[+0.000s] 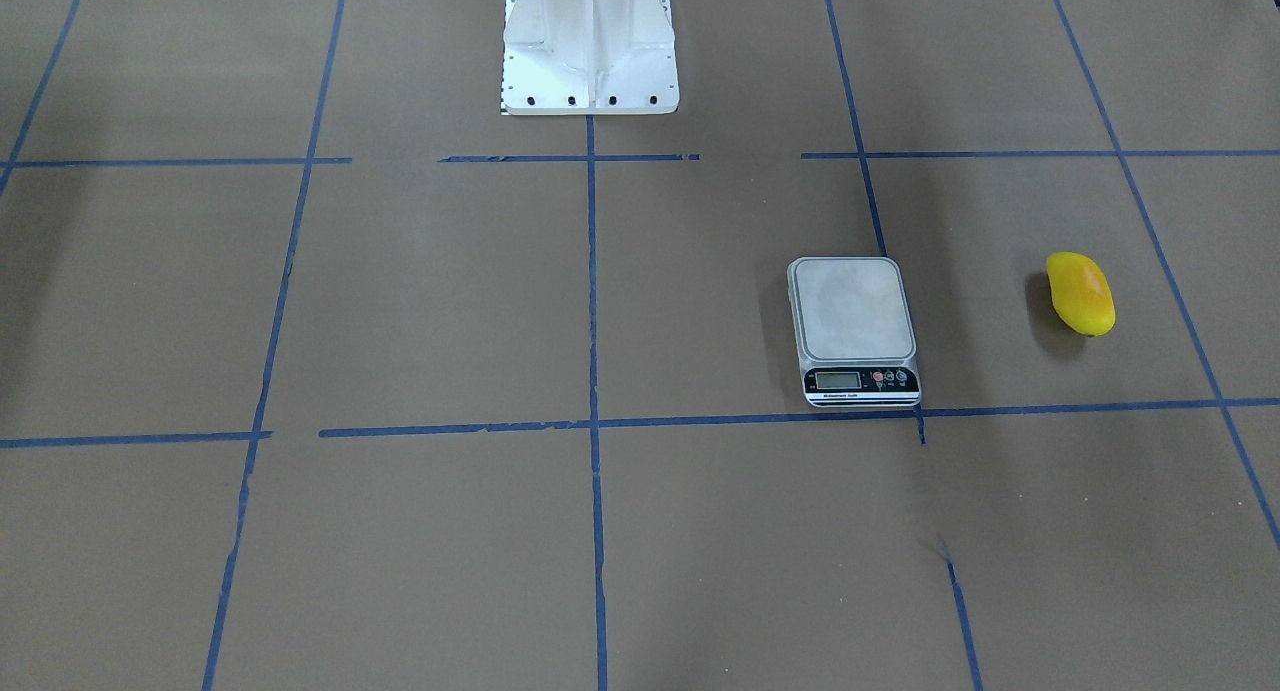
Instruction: Weigh mango
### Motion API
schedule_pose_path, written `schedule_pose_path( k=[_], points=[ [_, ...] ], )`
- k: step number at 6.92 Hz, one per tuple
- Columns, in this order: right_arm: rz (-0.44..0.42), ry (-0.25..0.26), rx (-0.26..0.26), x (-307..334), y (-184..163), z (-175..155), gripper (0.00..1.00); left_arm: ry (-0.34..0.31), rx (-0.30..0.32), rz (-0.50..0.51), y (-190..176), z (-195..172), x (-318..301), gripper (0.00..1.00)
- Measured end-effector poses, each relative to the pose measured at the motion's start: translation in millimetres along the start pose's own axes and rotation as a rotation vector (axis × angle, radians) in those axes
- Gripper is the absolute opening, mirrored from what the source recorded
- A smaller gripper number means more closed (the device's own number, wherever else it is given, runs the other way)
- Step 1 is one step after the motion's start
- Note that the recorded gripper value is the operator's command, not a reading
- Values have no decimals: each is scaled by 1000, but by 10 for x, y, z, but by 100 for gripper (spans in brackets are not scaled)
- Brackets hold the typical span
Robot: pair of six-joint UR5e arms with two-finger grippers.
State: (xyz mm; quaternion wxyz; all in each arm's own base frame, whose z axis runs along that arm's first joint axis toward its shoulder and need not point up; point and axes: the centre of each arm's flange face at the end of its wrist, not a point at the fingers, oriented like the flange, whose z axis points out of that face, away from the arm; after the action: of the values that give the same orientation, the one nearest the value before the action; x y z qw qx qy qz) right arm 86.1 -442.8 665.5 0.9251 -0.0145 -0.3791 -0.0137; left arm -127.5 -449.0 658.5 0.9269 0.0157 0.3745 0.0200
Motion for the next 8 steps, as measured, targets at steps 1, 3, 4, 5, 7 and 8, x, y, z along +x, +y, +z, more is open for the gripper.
schedule_pose_path(
  k=[1,3,4,5,7,8],
  points=[
    [0,0,0,0,0,0,100,0,2,2,6,-5,4,100],
    [0,0,0,0,0,0,100,-2,7,5,-1,-27,23,100],
    [0,0,0,0,0,0,100,-2,8,3,-5,-29,26,100],
    [0,0,0,0,0,0,100,-1,7,0,-4,-21,20,100],
    [0,0,0,0,0,0,100,-4,19,29,-67,141,56,100],
    [0,0,0,0,0,0,100,-5,23,27,-187,366,251,100]
  ],
)
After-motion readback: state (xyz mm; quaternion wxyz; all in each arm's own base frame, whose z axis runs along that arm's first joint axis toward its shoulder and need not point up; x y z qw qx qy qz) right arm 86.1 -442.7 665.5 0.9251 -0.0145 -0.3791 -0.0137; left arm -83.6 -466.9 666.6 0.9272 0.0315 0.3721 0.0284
